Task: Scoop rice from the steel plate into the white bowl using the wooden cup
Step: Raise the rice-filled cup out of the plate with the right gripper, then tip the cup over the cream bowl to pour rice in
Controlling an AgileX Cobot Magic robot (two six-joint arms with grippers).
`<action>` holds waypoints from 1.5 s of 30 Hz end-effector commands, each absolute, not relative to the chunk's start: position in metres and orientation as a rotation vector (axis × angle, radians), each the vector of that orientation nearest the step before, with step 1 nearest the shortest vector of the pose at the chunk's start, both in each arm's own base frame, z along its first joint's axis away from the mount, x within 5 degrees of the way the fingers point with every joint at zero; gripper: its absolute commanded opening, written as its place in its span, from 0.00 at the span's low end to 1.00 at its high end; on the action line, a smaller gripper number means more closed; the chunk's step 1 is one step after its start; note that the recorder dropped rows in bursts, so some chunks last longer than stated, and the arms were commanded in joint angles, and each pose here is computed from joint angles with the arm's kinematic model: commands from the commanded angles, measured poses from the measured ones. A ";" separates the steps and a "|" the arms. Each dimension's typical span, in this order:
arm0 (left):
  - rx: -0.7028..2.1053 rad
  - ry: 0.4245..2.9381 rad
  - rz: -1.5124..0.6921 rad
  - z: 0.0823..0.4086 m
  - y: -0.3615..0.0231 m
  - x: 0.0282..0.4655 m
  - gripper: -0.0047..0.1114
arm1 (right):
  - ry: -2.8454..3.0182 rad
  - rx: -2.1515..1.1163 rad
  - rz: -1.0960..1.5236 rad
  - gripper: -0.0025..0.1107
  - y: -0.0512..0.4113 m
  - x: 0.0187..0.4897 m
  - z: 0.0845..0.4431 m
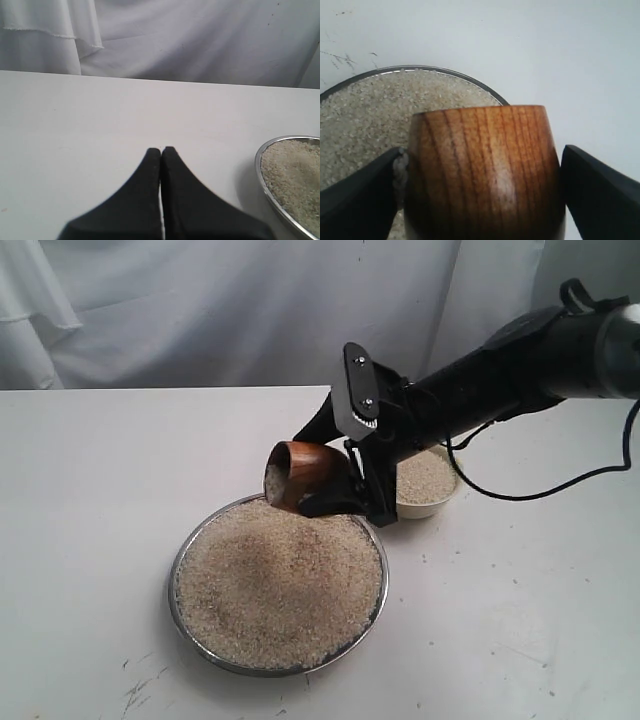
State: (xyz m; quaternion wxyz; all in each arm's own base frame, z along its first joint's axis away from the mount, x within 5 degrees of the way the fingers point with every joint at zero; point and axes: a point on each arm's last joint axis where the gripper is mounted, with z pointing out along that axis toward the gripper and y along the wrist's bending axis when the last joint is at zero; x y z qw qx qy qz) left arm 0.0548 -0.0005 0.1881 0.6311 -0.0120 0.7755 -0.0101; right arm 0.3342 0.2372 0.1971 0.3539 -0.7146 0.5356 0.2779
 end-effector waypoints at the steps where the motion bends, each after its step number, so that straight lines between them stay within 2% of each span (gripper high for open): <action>1: -0.030 1.768 -0.027 0.187 -0.001 0.055 0.04 | 1.404 -1.797 0.696 0.02 0.218 0.343 0.206; 11: -0.030 1.768 -0.027 0.187 -0.001 0.055 0.04 | 1.508 -1.620 0.690 0.02 0.167 0.371 0.210; 18: -0.030 1.768 -0.027 0.187 -0.001 0.055 0.04 | 1.605 -1.512 0.571 0.02 0.126 0.390 0.209; 23: -0.030 1.768 -0.027 0.187 -0.001 0.055 0.04 | 1.659 -1.571 0.374 0.02 0.110 0.399 0.201; 38: -0.030 1.768 -0.027 0.187 -0.001 0.055 0.04 | 1.625 -1.745 0.224 0.02 0.118 0.397 0.192; 45: -0.030 1.768 -0.027 0.187 -0.001 0.055 0.04 | 1.522 -1.919 -0.007 0.02 0.137 0.396 0.188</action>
